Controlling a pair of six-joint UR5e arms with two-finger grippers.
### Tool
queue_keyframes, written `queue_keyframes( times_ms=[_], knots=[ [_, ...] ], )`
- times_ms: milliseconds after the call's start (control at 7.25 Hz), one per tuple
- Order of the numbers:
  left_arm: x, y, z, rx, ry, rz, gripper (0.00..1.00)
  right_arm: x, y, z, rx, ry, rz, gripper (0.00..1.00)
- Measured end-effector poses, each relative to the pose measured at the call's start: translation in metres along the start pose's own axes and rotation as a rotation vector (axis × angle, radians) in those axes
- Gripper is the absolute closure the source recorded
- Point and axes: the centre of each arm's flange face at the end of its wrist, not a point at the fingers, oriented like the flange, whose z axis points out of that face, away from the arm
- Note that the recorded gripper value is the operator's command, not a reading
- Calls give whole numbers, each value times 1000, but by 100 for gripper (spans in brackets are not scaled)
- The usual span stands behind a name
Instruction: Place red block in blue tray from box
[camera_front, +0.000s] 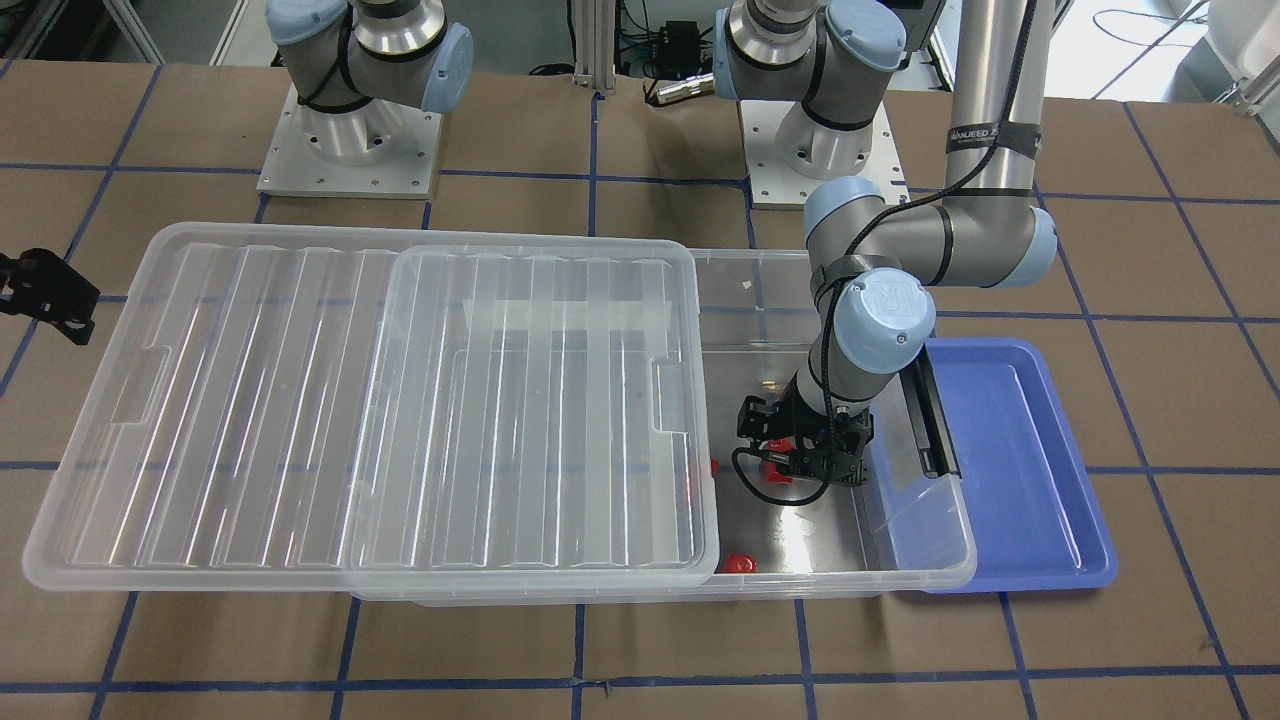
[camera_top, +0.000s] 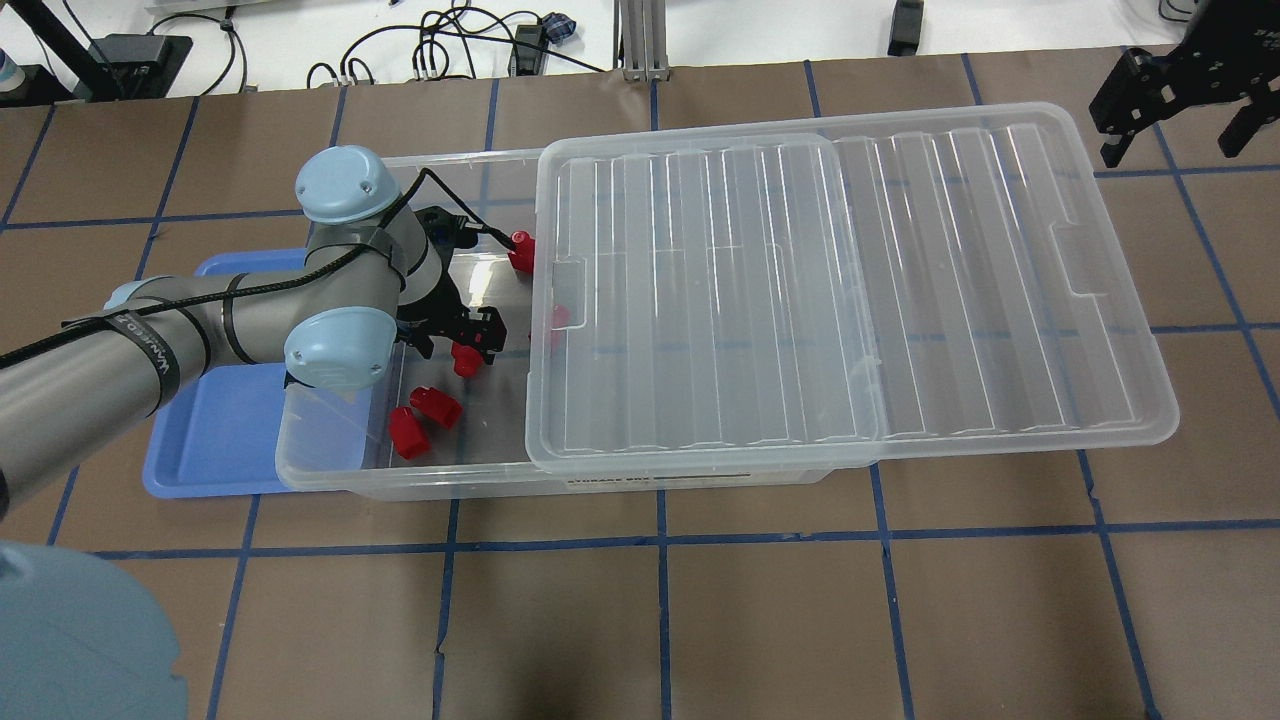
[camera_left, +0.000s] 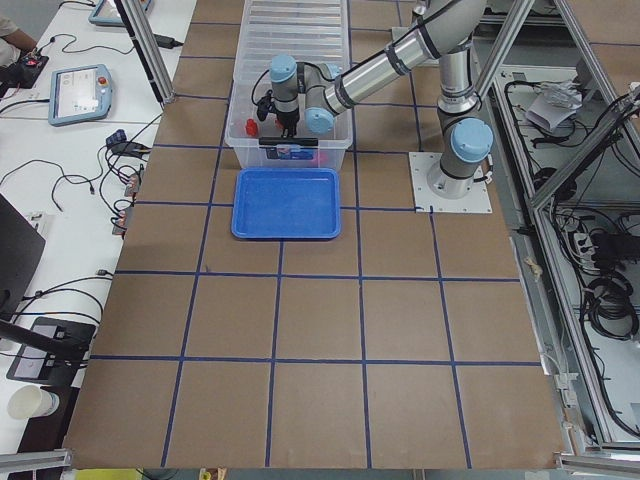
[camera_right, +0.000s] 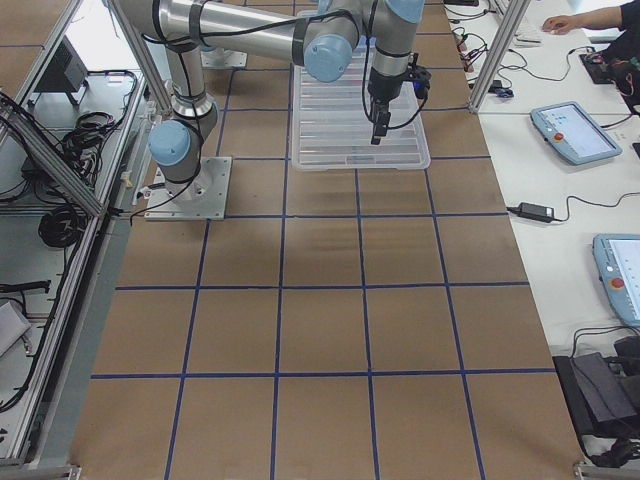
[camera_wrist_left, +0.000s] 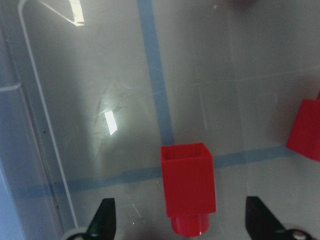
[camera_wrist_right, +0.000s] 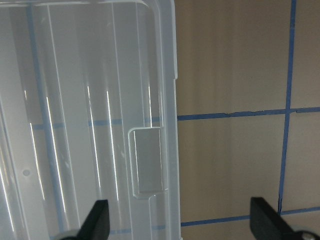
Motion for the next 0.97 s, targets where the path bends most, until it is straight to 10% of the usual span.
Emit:
queue_keyframes(
  times_ms=[966],
  knots=[
    [-1,-24,-61,55,-9,1,100,4,1,2,-6,1,7,0]
  ],
)
